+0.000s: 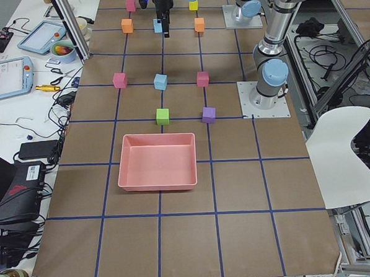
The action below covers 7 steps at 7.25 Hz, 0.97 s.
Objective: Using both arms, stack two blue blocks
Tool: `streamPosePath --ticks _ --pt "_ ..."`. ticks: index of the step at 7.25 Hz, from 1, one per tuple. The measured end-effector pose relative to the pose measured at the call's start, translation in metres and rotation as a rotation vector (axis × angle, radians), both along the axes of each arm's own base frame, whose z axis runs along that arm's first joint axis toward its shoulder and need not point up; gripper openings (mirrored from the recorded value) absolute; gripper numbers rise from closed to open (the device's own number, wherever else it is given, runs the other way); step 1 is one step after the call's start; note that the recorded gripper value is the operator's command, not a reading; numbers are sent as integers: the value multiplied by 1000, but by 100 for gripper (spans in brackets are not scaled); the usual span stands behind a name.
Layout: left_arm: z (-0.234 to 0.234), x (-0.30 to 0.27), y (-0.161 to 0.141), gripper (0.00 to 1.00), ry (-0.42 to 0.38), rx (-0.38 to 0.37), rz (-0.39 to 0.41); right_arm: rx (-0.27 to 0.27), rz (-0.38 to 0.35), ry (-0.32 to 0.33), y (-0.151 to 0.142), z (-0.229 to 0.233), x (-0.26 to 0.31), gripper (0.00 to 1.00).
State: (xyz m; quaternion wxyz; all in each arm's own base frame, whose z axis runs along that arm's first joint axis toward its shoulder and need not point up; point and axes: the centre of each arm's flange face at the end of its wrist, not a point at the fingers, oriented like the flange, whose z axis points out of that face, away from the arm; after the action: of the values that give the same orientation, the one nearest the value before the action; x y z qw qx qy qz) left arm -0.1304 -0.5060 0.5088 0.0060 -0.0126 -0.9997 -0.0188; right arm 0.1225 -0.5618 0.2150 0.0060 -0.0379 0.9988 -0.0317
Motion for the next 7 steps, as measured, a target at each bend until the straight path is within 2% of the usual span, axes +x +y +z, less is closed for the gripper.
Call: streamPosePath --ticks 1,2,3,4,5,7 --pt "-5 -1 0 100 1 11 4 6 0 0 -1 -5 0 100" --pt "-18 -2 -1 100 0 28 1 10 1 0 -2 -9 0 94" --pt "-39 -1 -9 100 -1 27 -2 16 0 -1 -3 -13 0 63" --pt "-65 1 -19 100 -1 6 -15 25 -2 -2 -5 -19 -1 26" --pt "-99 2 -28 100 -3 -9 -37 30 -3 -2 -5 -22 -1 0" --pt "-169 3 -43 100 -8 -26 -56 33 -7 1 -6 -21 -2 0"
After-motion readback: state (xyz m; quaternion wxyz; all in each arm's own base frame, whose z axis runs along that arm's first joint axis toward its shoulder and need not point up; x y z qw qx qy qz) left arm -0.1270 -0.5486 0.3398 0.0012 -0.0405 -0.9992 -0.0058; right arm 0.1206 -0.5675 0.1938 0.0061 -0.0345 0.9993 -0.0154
